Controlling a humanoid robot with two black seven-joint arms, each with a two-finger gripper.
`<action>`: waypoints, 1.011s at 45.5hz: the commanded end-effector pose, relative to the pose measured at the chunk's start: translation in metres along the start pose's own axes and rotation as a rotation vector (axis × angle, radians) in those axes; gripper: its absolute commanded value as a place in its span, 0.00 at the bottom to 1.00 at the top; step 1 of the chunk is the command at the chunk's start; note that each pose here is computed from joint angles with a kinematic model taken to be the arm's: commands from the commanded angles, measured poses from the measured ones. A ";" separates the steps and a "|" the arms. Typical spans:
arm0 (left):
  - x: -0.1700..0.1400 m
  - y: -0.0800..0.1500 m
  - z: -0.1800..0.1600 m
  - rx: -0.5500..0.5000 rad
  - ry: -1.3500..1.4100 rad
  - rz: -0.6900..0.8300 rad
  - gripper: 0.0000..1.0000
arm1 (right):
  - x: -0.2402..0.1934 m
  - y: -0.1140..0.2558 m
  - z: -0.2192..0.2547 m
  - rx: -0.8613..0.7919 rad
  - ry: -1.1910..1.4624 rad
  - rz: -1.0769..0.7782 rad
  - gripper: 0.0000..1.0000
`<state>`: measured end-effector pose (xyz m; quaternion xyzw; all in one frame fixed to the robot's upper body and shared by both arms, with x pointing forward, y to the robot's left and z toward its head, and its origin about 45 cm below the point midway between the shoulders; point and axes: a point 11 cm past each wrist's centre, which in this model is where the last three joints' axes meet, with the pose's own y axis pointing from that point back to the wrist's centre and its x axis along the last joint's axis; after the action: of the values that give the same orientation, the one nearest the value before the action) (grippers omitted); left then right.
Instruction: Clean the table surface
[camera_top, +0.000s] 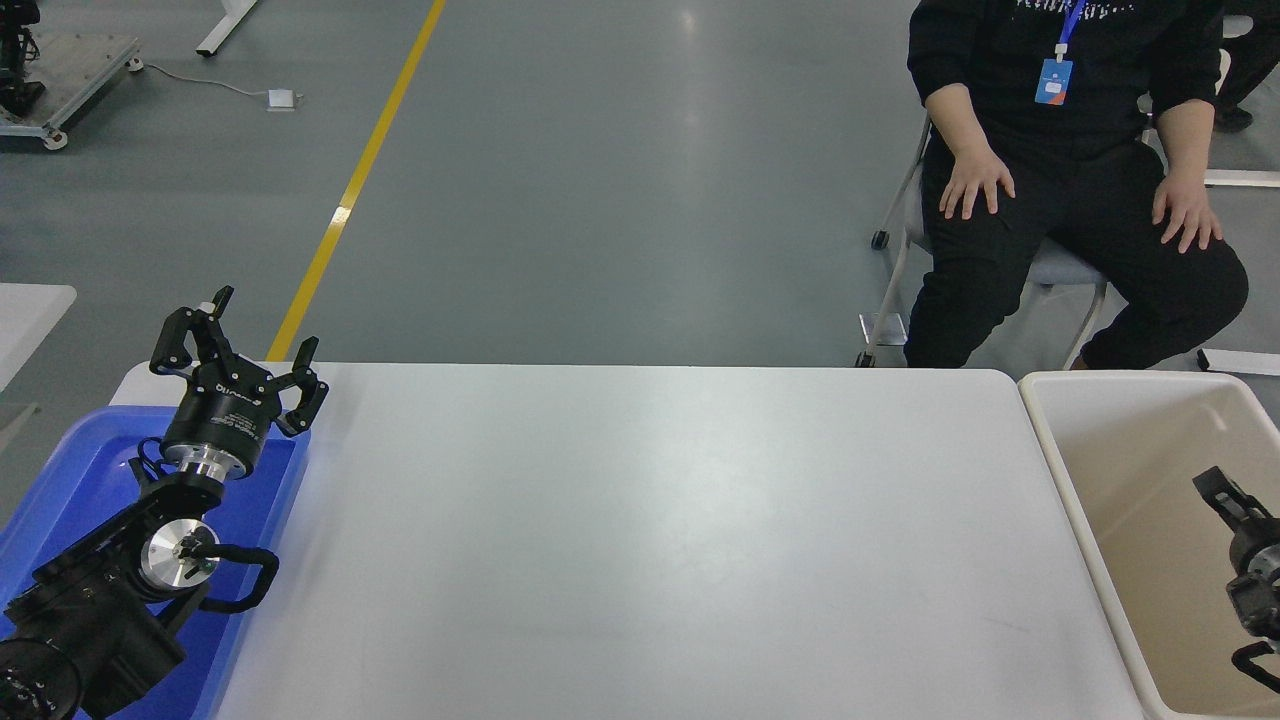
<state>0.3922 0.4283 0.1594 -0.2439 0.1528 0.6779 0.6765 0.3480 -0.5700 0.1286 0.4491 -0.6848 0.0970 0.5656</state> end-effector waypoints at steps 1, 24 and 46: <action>0.000 0.000 0.000 0.000 0.000 0.000 1.00 | 0.079 -0.012 -0.050 0.072 -0.227 0.129 0.98; 0.000 0.000 0.000 0.000 0.001 0.000 1.00 | 0.171 0.013 -0.220 0.415 -0.718 0.172 0.99; 0.000 0.000 0.000 0.000 0.000 0.000 1.00 | 0.208 0.079 -0.323 0.810 -1.169 -0.031 0.99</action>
<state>0.3922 0.4282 0.1594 -0.2439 0.1528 0.6778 0.6765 0.5183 -0.4638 0.4005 0.5582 -0.8273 0.0631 0.0011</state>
